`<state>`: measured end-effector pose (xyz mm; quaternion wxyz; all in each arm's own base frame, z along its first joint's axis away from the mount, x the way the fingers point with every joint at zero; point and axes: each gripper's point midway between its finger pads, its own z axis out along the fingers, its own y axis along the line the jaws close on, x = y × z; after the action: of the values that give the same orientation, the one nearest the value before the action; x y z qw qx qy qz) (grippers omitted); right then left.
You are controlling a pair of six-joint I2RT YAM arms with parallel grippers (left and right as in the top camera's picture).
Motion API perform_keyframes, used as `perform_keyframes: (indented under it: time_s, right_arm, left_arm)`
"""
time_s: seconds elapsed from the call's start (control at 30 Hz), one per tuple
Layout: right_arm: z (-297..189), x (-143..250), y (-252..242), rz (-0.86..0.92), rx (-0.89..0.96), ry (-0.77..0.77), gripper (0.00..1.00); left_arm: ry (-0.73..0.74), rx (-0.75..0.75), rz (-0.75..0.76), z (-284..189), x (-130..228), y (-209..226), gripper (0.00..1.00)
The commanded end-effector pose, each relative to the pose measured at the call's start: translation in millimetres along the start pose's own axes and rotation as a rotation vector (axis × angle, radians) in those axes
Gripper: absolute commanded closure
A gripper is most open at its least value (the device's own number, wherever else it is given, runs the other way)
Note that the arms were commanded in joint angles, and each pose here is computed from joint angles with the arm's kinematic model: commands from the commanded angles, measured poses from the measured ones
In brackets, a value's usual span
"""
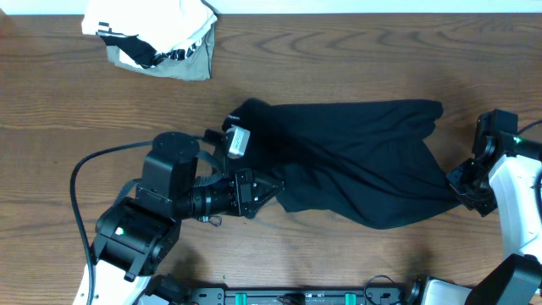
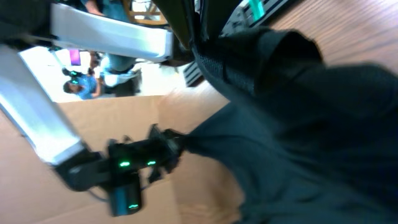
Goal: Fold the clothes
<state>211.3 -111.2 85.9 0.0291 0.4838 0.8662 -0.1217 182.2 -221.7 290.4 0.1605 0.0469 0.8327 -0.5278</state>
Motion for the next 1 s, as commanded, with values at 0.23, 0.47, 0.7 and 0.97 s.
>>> perform_keyframes:
  time_s: [0.23, 0.47, 0.7, 0.97]
  right_arm:
    - [-5, -9, -4, 0.036, 0.007, -0.037, 0.92]
    - [-5, -12, 0, 0.041, -0.011, -0.046, 0.93]
    - [-7, -24, 13, 0.050, -0.066, -0.088, 0.85]
    - [-6, -31, 12, 0.071, -0.078, -0.104, 0.55]
  left_arm:
    - [0.002, 0.061, -0.014, -3, -5, -18, 0.93]
    - [-0.049, -0.067, -0.071, 8, -20, 13, 0.93]
    - [-0.030, -0.272, -0.135, 23, -24, 68, 0.92]
    - [0.157, -0.410, -0.218, 32, 10, 112, 0.76]
